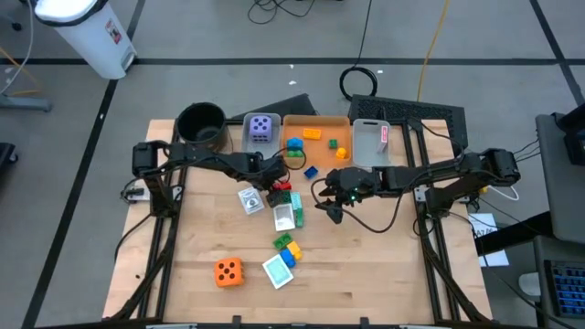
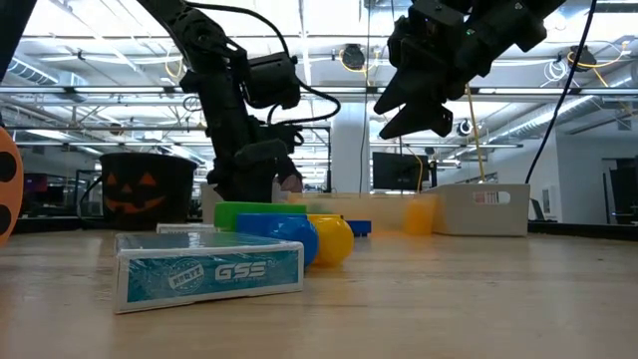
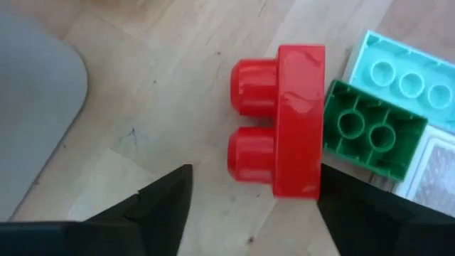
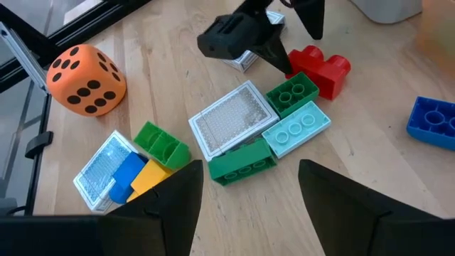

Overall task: Pick & Place Toys
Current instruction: Put the red game piece into the orange bin

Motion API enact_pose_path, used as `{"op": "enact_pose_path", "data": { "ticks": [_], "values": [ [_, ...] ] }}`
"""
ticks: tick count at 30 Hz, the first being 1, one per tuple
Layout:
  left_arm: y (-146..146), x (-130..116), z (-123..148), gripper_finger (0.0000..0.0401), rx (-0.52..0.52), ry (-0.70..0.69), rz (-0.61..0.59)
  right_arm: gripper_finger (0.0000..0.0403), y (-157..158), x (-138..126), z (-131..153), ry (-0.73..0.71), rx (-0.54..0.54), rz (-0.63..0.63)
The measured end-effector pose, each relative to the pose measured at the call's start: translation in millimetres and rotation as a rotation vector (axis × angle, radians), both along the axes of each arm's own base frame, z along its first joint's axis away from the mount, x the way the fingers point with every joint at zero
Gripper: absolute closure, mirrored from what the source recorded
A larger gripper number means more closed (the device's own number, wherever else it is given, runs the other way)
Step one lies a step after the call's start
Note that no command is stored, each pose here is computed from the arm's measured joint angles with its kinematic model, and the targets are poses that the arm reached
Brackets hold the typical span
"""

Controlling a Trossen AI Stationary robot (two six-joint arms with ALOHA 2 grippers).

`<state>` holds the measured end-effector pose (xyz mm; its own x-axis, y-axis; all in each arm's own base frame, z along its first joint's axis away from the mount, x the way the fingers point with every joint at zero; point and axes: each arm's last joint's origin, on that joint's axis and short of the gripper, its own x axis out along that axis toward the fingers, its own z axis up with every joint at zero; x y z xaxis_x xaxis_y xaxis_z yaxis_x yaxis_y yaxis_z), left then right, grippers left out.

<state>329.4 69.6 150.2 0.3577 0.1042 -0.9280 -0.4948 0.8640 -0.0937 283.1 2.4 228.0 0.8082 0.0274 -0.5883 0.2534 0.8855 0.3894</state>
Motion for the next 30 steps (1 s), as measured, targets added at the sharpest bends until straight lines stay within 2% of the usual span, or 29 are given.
{"op": "enact_pose_path", "data": {
  "ticks": [20, 27, 30],
  "values": [
    [0.1, 0.8, -0.2, 0.0329, -0.019, -0.012, 0.045, 0.0181, 0.0, 0.2, 0.1, -0.002, 0.018, -0.013],
    [0.1, 0.8, -0.2, 0.0388, -0.028, -0.015, 0.069, 0.0181, 0.0, 0.2, 0.1, -0.001, 0.021, -0.015],
    [0.2, 0.8, -0.2, 0.0395, -0.029, -0.015, 0.07, 0.0181, 0.0, 0.2, 0.1, -0.001, 0.021, -0.015]
  ]
}}
